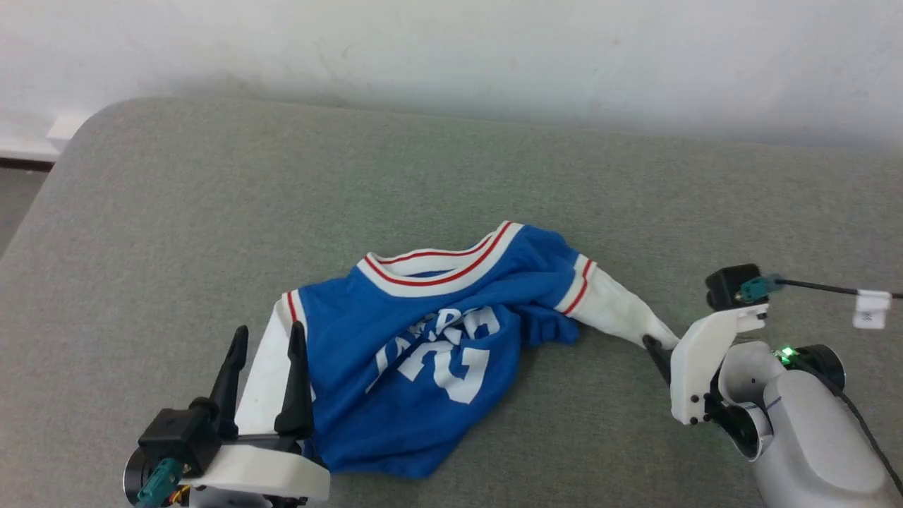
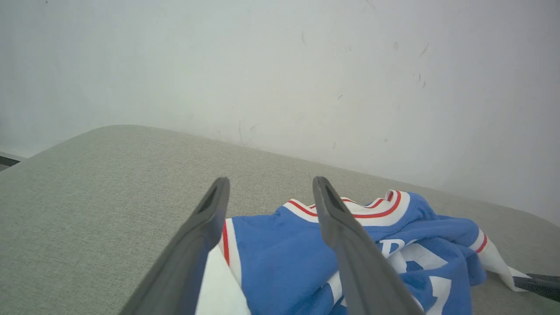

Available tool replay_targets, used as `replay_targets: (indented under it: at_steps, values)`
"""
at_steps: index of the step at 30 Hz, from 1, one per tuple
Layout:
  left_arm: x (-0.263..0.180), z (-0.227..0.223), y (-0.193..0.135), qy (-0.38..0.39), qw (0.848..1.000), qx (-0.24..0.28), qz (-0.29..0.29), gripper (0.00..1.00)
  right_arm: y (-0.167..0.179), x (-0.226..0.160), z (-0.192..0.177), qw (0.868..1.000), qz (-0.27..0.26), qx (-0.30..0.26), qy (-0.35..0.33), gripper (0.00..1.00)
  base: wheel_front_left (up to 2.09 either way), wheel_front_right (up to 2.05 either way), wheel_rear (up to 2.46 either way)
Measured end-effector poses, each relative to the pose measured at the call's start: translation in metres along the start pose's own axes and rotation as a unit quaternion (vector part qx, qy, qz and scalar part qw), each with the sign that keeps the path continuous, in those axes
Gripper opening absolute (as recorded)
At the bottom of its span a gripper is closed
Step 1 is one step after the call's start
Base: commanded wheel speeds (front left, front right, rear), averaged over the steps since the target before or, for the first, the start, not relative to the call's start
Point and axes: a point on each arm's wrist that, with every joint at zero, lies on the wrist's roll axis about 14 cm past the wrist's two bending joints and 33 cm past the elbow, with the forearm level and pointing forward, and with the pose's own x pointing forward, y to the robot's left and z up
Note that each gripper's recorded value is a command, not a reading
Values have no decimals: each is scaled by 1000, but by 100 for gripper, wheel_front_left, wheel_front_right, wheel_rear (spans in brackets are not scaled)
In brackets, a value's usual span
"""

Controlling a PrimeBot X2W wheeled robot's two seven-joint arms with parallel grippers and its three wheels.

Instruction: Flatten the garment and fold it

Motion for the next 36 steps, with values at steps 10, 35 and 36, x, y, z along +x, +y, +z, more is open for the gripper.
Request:
replay_targets:
  at_steps: [10, 35, 36]
  values:
    - [-1, -1, 14, 3, 1000, 5, 22, 100, 21, 19, -17, 991, 48, 2, 121, 0, 0, 0, 0]
    - [6, -18, -17, 36, 999, 14, -38, 100, -117, -151, -109, 964, -203, 174, -7, 0, 0, 0, 0]
    - [6, -21, -17, 40, 998, 16, -39, 100, -116, -150, -108, 964, -202, 171, -15, 9, 0, 0, 0]
